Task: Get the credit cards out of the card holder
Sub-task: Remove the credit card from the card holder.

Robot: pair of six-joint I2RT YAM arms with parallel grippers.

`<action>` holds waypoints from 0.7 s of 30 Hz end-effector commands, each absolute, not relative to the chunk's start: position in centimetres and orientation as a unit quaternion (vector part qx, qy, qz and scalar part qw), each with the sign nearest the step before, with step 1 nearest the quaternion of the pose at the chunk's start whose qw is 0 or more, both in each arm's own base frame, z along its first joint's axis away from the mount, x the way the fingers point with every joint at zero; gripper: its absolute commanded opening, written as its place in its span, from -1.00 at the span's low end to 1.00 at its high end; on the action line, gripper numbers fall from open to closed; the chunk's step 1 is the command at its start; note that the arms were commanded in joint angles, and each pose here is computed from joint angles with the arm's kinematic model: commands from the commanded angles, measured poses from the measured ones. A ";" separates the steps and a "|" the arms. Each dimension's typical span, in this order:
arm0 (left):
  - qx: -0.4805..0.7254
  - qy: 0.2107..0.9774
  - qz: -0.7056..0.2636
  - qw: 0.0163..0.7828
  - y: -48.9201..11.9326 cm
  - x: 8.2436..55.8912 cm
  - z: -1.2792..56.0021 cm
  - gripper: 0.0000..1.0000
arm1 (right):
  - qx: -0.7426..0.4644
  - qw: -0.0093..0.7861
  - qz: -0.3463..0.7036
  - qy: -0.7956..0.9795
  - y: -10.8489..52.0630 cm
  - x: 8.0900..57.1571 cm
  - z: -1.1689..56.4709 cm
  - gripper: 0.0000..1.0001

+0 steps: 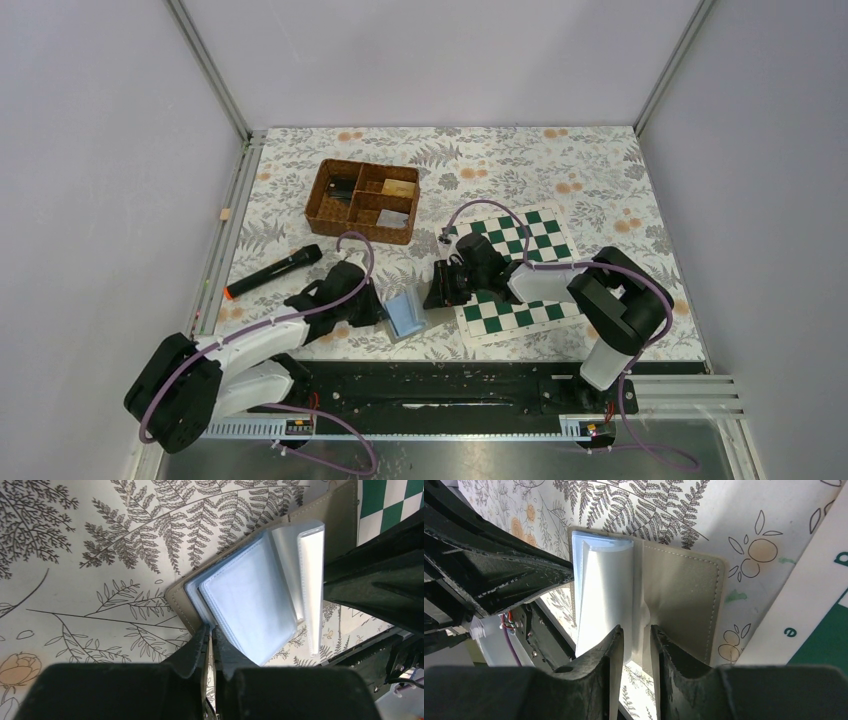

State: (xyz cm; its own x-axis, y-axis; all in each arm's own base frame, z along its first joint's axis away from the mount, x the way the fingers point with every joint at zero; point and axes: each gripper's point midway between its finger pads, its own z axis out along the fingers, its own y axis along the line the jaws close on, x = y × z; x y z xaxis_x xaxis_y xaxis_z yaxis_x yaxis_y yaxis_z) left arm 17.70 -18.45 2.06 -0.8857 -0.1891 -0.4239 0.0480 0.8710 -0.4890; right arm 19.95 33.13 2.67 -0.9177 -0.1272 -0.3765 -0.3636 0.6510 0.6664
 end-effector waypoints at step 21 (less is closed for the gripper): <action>-0.017 0.923 -0.279 0.264 -21.8 20.3 4.9 -0.89 | -0.103 0.147 0.432 0.884 33.7 19.8 3.2 -0.18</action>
State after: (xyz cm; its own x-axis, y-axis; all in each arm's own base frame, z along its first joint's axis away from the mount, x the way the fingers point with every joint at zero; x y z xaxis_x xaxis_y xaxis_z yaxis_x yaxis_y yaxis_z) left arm 18.99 -20.45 3.60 -0.8767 -0.1810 -0.4458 0.0800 0.8588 -0.5060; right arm 19.53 33.30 2.60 -0.9361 -0.0687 -0.3449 -0.3085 0.6311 0.7117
